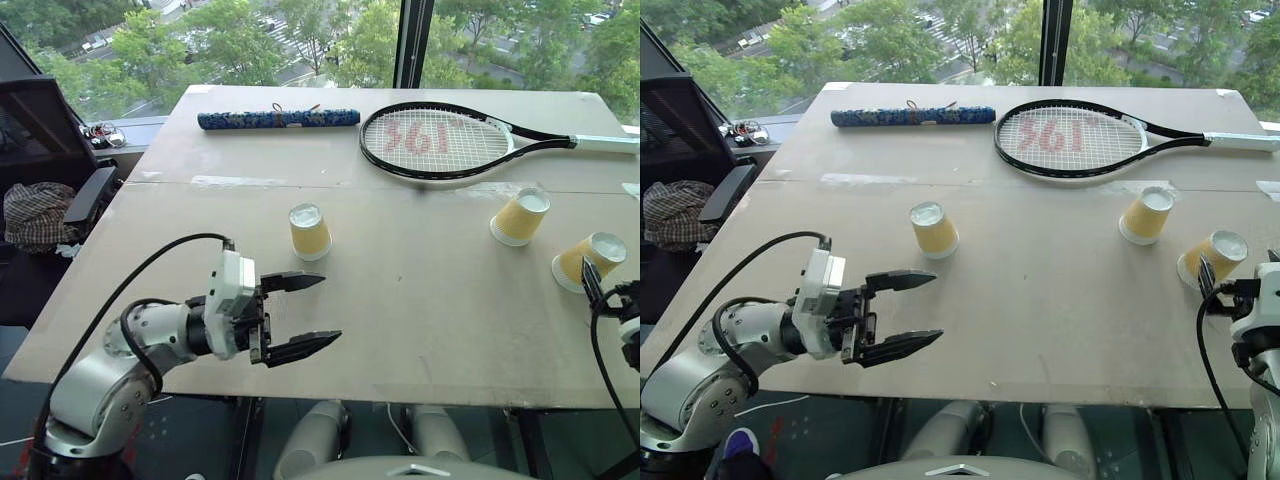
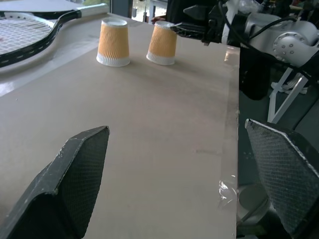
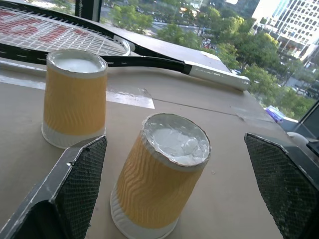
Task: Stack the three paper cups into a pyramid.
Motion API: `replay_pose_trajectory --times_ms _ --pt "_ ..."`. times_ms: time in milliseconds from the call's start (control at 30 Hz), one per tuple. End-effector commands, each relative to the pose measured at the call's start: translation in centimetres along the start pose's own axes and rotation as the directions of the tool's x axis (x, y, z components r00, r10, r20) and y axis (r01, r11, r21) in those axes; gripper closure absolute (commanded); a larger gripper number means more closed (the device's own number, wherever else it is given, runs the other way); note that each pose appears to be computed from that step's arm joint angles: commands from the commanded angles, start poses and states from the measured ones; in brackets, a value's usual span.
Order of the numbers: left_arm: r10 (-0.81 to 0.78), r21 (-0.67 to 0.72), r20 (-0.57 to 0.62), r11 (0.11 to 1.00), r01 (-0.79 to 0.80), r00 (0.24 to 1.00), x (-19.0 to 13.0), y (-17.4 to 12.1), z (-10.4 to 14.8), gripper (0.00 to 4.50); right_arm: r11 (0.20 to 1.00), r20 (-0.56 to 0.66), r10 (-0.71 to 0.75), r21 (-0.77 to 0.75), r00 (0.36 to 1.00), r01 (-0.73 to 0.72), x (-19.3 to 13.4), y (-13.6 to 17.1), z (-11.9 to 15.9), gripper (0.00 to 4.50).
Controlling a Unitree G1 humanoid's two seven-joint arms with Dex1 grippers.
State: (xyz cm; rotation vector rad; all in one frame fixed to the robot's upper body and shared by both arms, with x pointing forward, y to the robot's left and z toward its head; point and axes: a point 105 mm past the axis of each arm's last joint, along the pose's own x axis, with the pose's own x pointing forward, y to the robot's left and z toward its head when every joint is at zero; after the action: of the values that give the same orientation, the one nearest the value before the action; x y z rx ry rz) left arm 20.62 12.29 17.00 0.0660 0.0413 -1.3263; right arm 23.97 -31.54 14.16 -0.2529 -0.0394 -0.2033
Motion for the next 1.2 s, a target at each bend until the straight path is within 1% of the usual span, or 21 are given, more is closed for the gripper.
replay_pose_trajectory --times_ms 33,133,200,300,467,500,533,567,600,667,700,800,867,900,967,1000,1067,1133,1200 --pt "-0.022 0.028 0.027 0.999 0.021 0.999 0.1 -0.2 1.2 0.00 0.996 0.011 -0.041 0.077 0.999 0.040 1.0 -0.2 0.5 0.12" --pt "-0.022 0.034 0.026 0.999 0.022 0.999 0.0 -0.3 1.3 0.00 0.987 -0.008 -0.054 0.153 0.999 0.054 2.0 0.0 0.3 0.12" --pt "-0.019 0.038 0.024 0.999 0.018 1.000 0.0 -0.4 1.2 0.00 0.983 -0.023 -0.049 0.176 0.999 0.052 2.8 0.3 0.2 0.12" --pt "-0.013 0.042 0.019 0.999 0.012 1.000 -0.1 -0.6 1.1 0.00 0.985 -0.065 -0.054 0.162 0.996 0.064 3.7 0.3 -0.4 0.12" --pt "0.006 0.041 0.014 0.999 -0.007 1.000 -0.4 -0.6 0.7 0.00 0.983 -0.079 -0.076 0.163 0.994 0.088 4.3 -0.3 -0.6 0.12" --pt "0.009 0.042 0.014 0.999 -0.010 1.000 -0.5 -0.6 0.7 0.00 0.982 -0.083 -0.080 0.162 0.993 0.093 4.4 -0.5 -0.7 0.34" --pt "0.012 0.042 0.014 0.999 -0.012 1.000 -0.5 -0.6 0.6 0.00 0.982 -0.083 -0.080 0.164 0.993 0.093 4.4 -0.6 -0.7 0.66" --pt "0.013 0.042 0.014 0.999 -0.014 1.000 -0.6 -0.6 0.6 0.00 0.983 -0.082 -0.077 0.163 0.994 0.089 4.4 -0.7 -0.7 0.79" --pt "0.014 0.042 0.015 0.999 -0.015 1.000 -0.6 -0.7 0.6 0.00 0.983 -0.080 -0.074 0.160 0.994 0.086 4.4 -0.7 -0.7 1.32" --pt "0.018 0.041 0.015 0.999 -0.019 1.000 -0.6 -0.7 0.4 0.00 0.985 -0.073 -0.063 0.154 0.995 0.074 4.2 -0.8 -0.5 2.02" --pt "0.021 0.040 0.014 0.999 -0.021 1.000 -0.7 -0.7 0.3 0.00 0.987 -0.071 -0.053 0.148 0.996 0.063 4.1 -0.7 -0.4 2.26" --pt "0.055 0.051 0.012 0.997 -0.056 0.998 -0.8 -0.3 0.0 0.00 0.990 -0.062 0.025 0.137 0.998 -0.016 3.1 -0.7 0.2 2.32" --pt "0.070 0.052 0.011 0.996 -0.070 0.998 -0.9 -0.1 -0.2 0.00 0.983 -0.049 0.143 0.120 0.988 -0.137 2.2 0.1 0.8 2.32" --pt "0.066 0.043 0.004 0.997 -0.066 0.998 -1.0 -0.2 -0.4 0.00 0.972 -0.040 0.214 0.104 0.976 -0.209 1.6 0.6 1.3 2.32" --pt "0.067 0.038 -0.005 0.997 -0.067 0.998 -1.2 -0.3 -0.8 0.00 0.919 -0.013 0.385 0.099 0.923 -0.382 0.3 2.4 2.5 2.32" --pt "0.069 0.037 -0.008 0.997 -0.068 0.998 -1.2 -0.3 -0.9 0.00 0.878 0.003 0.471 0.089 0.882 -0.469 -0.4 3.6 3.2 2.32" --pt "0.121 0.070 -0.011 0.990 -0.120 0.993 -1.5 0.1 -1.4 0.00 0.785 0.042 0.613 0.080 0.789 -0.614 -1.1 7.0 4.4 2.32" --pt "0.145 0.067 0.021 0.987 -0.146 0.989 -1.9 0.3 -1.5 0.00 0.714 0.079 0.694 0.055 0.716 -0.698 -1.2 10.1 5.3 2.32" --pt "0.147 0.060 0.027 0.987 -0.149 0.989 -2.2 0.1 -1.6 0.00 0.680 0.101 0.728 0.021 0.678 -0.733 -0.4 12.8 5.8 2.32"
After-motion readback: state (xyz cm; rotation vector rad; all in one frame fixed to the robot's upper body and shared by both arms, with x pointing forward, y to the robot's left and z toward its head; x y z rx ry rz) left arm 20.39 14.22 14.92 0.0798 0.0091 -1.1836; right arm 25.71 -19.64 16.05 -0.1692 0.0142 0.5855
